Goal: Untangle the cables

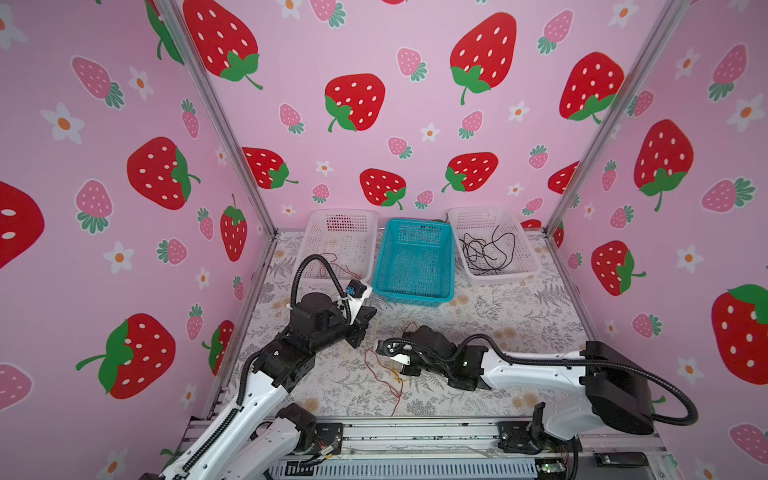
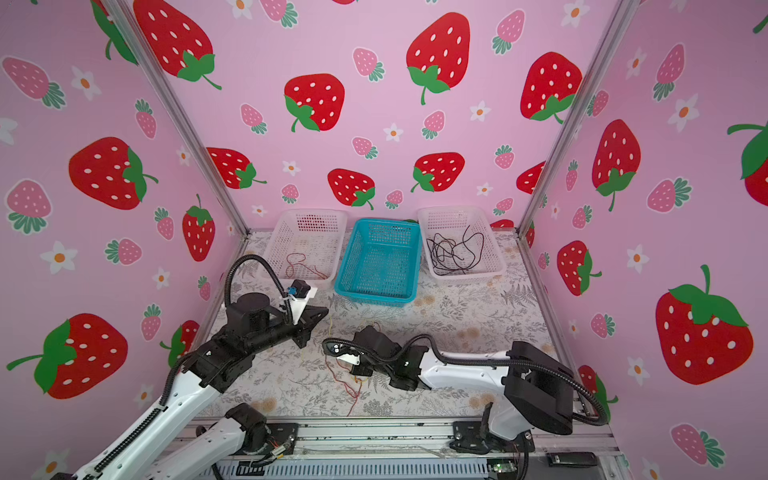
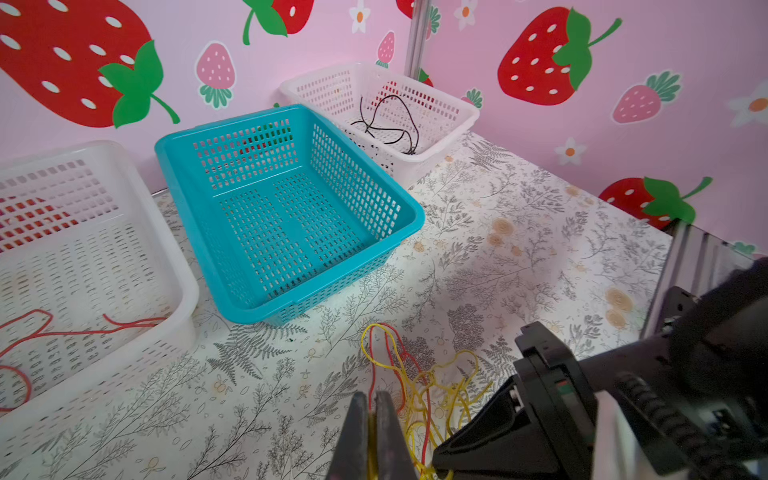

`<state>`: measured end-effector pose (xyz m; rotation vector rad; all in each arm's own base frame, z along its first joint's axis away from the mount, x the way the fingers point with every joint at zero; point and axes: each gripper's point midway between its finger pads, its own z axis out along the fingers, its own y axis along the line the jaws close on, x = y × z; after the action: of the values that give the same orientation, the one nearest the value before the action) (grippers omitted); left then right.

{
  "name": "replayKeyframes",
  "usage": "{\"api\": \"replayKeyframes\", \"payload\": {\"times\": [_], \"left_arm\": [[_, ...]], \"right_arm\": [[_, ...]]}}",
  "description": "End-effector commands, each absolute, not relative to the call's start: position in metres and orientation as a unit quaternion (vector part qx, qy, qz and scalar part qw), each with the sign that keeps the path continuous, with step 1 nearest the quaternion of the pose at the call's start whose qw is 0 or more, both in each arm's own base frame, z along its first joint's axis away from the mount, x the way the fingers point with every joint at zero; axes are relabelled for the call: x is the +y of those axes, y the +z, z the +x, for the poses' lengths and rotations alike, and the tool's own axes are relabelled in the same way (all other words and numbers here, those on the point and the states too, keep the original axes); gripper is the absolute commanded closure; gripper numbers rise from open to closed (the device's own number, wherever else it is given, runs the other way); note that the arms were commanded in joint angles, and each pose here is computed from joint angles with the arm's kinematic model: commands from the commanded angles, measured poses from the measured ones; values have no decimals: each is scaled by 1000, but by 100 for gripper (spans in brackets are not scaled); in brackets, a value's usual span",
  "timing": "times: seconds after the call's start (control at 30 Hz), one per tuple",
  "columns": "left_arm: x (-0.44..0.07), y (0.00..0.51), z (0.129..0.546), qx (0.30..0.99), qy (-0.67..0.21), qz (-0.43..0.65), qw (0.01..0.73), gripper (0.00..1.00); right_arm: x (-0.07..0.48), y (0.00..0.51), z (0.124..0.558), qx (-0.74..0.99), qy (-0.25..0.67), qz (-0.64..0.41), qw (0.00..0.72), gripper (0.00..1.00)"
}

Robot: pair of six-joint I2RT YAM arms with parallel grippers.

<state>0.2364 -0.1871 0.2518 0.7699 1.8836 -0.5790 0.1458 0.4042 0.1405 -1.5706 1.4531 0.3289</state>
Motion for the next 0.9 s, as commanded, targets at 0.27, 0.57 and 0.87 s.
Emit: {"api": "replayKeyframes", "payload": {"times": [0.27, 0.57, 0.87], "left_arm": [[-216, 244, 208, 756, -330, 370, 427, 100], [-205, 248, 211, 759, -287, 367, 455, 100], [-174, 274, 225, 750, -225, 309, 539, 100]], "right_arm": [[417, 199, 146, 551, 171, -604, 550, 100], [406, 221, 148, 533, 179, -573, 596, 100], [386, 204, 162, 582, 162, -533, 592, 100]]}}
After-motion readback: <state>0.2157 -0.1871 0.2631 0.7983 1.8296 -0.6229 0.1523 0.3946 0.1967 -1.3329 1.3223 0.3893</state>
